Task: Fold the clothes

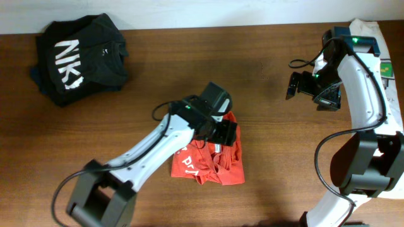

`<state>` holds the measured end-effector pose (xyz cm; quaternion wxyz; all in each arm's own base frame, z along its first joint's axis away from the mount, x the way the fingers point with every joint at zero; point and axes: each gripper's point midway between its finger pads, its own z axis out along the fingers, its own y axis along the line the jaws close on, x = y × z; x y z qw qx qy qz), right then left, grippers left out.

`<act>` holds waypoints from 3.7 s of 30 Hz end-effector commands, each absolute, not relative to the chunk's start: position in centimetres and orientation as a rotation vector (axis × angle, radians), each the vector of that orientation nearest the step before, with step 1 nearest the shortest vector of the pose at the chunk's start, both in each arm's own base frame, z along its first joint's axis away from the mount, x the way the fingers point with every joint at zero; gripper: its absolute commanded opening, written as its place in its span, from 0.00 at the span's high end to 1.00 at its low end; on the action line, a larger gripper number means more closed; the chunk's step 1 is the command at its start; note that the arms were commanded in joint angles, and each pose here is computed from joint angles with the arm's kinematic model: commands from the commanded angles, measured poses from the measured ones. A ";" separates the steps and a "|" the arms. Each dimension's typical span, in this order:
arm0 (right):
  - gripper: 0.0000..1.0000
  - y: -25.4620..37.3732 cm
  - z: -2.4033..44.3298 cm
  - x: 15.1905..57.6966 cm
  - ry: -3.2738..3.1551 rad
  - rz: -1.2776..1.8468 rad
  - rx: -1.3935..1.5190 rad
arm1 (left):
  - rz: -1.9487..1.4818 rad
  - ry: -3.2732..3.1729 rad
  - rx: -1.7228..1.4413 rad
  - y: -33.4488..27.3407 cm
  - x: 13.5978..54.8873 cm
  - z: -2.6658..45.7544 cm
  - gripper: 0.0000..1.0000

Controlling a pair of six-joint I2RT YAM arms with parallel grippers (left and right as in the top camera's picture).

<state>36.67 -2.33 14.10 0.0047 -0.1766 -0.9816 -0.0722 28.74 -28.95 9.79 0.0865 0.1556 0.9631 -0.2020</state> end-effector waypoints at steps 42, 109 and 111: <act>0.01 -2.0 14.6 36.9 -3.094 -0.236 -0.532 | -0.403 3.024 1.072 -32.3 18.6 8.4 0.22; 0.01 -2.0 14.6 36.9 -3.094 -0.236 -0.532 | -0.278 2.760 1.231 -37.7 13.4 12.9 0.04; 0.01 -2.0 14.6 36.9 -3.094 -0.236 -0.532 | -0.218 2.738 1.121 -36.9 16.7 14.2 0.08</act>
